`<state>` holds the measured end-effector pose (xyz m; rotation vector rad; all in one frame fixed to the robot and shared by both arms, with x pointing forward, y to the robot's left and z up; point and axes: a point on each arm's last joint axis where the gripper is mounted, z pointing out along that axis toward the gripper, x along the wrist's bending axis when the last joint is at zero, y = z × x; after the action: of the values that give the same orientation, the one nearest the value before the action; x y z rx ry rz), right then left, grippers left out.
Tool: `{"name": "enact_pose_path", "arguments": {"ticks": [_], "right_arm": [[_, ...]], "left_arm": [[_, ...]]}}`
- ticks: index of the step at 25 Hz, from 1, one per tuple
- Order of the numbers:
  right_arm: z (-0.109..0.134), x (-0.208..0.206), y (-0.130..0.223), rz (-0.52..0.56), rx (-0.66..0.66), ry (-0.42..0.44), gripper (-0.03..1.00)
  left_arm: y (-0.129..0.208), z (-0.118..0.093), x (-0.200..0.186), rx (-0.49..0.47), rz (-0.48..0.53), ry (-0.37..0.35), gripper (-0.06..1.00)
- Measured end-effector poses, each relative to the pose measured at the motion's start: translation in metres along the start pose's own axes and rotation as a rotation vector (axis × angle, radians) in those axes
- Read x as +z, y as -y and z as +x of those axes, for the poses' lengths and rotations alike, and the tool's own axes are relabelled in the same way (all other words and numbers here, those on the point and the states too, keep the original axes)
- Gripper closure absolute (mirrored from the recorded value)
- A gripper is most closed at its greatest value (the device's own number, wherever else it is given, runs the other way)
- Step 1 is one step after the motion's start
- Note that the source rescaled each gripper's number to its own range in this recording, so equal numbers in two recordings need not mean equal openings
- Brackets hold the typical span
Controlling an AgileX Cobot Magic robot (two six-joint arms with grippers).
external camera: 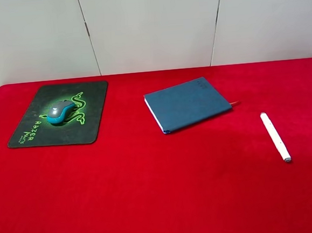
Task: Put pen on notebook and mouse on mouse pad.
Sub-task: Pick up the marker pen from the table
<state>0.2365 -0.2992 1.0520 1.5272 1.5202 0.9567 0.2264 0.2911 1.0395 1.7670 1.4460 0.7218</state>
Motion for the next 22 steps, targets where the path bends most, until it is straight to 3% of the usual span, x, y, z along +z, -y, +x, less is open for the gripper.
{"name": "enact_pose_path", "arguments": {"ticks": [15, 22], "right_arm": [[0.001, 0.000, -0.004, 0.008, 0.004, -0.006, -0.03], [0.002, 0.033, -0.051, 0.167, 0.007, -0.024, -0.03]], "left_arm": [[0.000, 0.000, 0.000, 0.000, 0.000, 0.000, -0.05], [0.000, 0.000, 0.000, 0.000, 0.000, 0.000, -0.05]]}}
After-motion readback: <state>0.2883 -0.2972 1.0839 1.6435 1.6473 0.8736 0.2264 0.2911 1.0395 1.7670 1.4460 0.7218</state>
